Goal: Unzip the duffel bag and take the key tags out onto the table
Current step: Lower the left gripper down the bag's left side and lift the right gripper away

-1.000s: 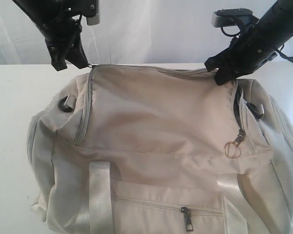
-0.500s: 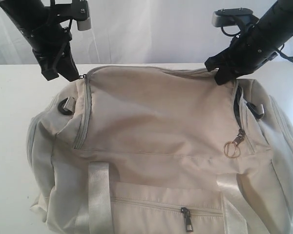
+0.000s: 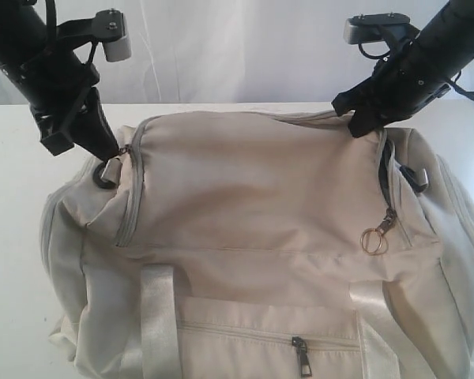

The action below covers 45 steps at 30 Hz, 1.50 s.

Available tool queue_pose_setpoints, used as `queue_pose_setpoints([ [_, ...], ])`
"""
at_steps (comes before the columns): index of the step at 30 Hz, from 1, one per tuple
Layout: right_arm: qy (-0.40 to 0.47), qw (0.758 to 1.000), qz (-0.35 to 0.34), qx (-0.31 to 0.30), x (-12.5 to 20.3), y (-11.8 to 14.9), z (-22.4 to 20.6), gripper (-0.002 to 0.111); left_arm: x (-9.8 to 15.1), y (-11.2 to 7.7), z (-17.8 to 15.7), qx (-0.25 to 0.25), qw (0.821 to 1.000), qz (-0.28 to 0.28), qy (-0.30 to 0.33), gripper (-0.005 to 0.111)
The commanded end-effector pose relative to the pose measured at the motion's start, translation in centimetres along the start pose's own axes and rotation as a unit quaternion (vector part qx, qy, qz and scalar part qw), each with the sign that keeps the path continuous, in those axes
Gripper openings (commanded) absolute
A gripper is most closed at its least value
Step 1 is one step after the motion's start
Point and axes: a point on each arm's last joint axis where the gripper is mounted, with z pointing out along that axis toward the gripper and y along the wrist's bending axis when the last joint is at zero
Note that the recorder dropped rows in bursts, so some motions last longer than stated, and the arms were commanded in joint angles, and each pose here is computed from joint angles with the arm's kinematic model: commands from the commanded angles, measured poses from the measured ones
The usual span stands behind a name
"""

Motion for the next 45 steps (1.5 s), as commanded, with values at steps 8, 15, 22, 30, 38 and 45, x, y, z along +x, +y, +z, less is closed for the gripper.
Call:
queue_pose_setpoints([
  [8,-0.002,1.0,0.001,0.014,0.0,-0.6,-0.2,0.0,2.2,-4.5,0.4,0.089,0.996,-0.024,0.013,0.0],
  [15,-0.004,1.0,0.003,0.012,0.0,-0.6,-0.2,0.0,2.2,-6.9,0.8,0.111,0.994,-0.013,0.012,0.0],
  [22,-0.004,1.0,0.003,0.012,0.0,-0.6,-0.2,0.0,2.8,-8.1,1.7,0.132,0.991,-0.02,0.027,0.0],
  [30,-0.007,1.0,0.003,0.013,0.0,-0.6,-0.2,0.0,5.0,-10.6,2.8,0.163,0.984,-0.044,0.051,0.0],
  [38,-0.02,1.0,0.02,-0.015,-0.3,-0.1,-0.3,0.019,4.3,-9.0,4.1,0.058,0.996,-0.07,-0.023,0.0],
  [45,-0.089,0.995,0.031,-0.033,-1.7,0.9,-3.4,0.071,3.8,-8.5,4.0,0.038,0.995,-0.077,-0.047,0.0],
])
